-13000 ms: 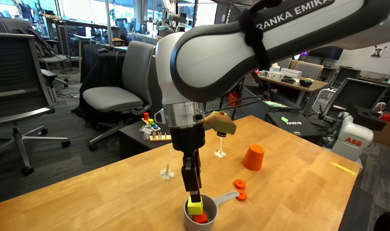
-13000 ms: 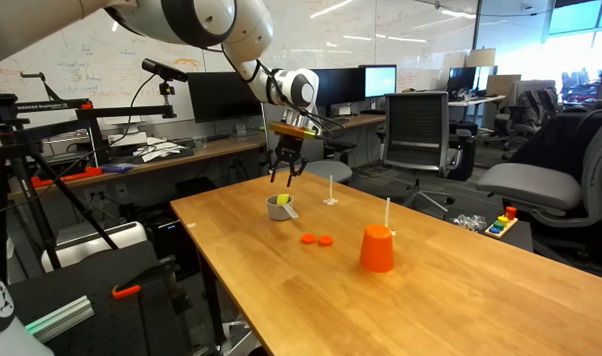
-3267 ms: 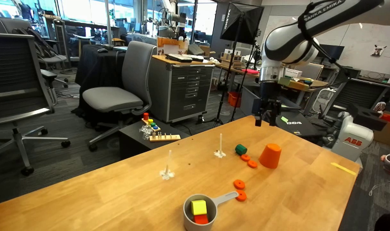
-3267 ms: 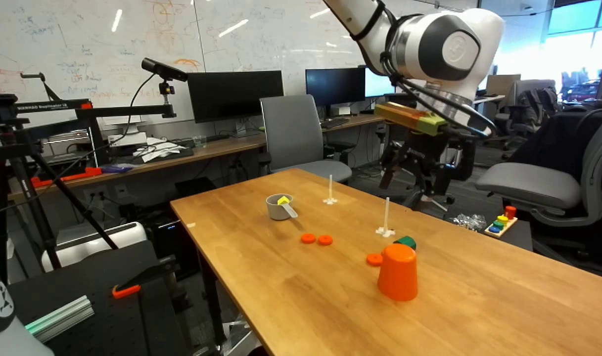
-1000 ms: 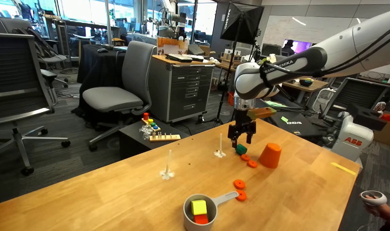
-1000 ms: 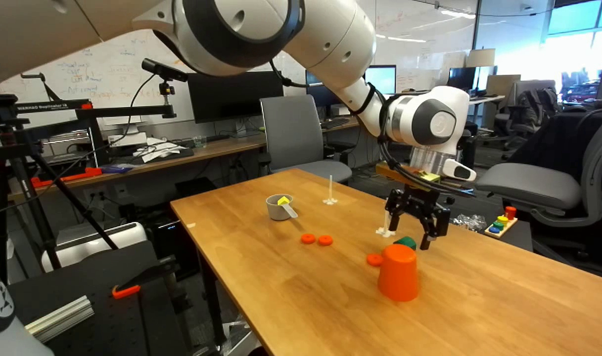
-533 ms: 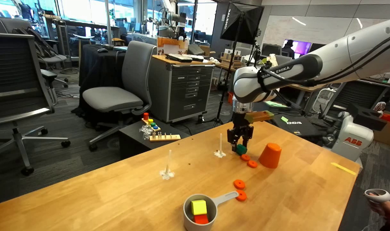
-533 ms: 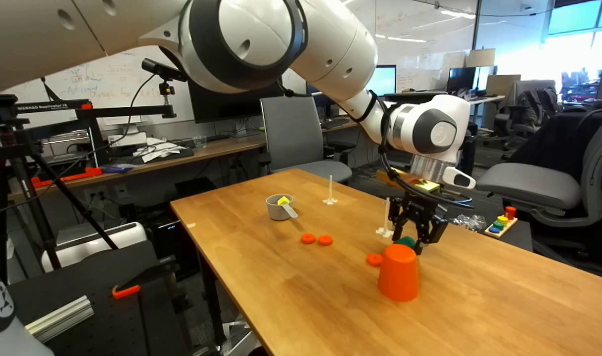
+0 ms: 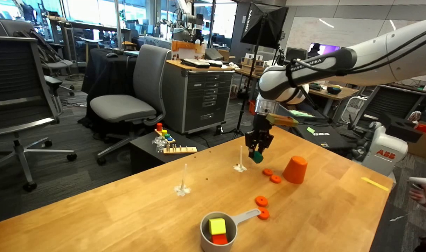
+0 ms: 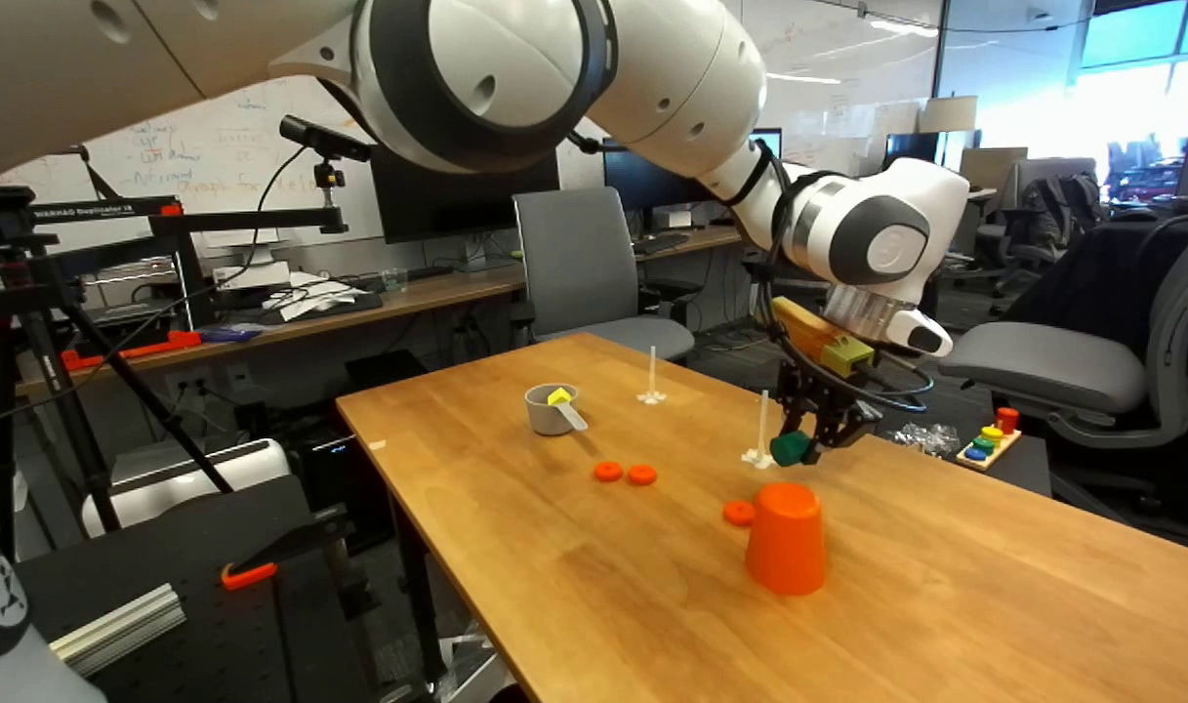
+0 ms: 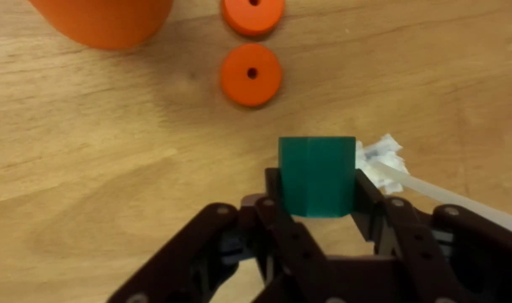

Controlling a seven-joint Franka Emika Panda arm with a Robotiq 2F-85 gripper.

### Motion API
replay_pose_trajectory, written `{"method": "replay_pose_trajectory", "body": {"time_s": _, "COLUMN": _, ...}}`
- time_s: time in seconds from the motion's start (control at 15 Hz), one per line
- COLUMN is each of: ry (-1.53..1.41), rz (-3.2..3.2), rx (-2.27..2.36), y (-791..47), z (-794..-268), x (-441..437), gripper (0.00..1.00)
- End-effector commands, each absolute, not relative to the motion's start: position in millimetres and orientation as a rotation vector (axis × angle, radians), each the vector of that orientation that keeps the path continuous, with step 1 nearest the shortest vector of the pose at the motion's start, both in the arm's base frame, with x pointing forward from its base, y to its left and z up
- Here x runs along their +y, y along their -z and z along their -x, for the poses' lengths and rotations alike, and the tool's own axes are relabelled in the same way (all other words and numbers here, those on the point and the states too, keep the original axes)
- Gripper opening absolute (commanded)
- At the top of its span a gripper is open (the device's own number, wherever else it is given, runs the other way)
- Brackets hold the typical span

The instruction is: Get the orange, yellow and green blocks from the table and put them in the gray pot

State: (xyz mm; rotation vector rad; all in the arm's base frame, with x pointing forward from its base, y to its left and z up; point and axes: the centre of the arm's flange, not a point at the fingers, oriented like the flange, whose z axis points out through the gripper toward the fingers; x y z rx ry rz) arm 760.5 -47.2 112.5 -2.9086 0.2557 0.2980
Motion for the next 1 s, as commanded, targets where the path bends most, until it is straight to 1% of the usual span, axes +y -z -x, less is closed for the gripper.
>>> {"method": "replay_pose_trajectory", "body": {"time_s": 0.0, "ry": -0.177, "rz": 2.814, "rx": 0.223, "y": -180.0, "z": -760.0, "x": -35.6, "gripper": 0.17}}
{"method": "replay_pose_trajectory", "body": {"time_s": 0.27, "ry": -0.06, "rz": 2.797, "rx": 0.161, "y": -246.9, "z": -760.4, "x": -10.6, "gripper": 0.17}}
{"method": "replay_pose_trajectory", "body": {"time_s": 0.47, "ry": -0.052, "rz": 2.787, "rx": 0.084, "y": -277.6, "z": -755.9, "x": 24.5, "gripper": 0.17}}
{"method": "replay_pose_trajectory", "body": {"time_s": 0.67, "ry": -0.111, "rz": 2.791, "rx": -0.039, "y": -279.5, "z": -742.5, "x": 81.0, "gripper": 0.17}}
{"method": "replay_pose_trajectory", "body": {"time_s": 0.93, "ry": -0.229, "rz": 2.802, "rx": -0.198, "y": -252.5, "z": -718.2, "x": 155.0, "gripper": 0.17}}
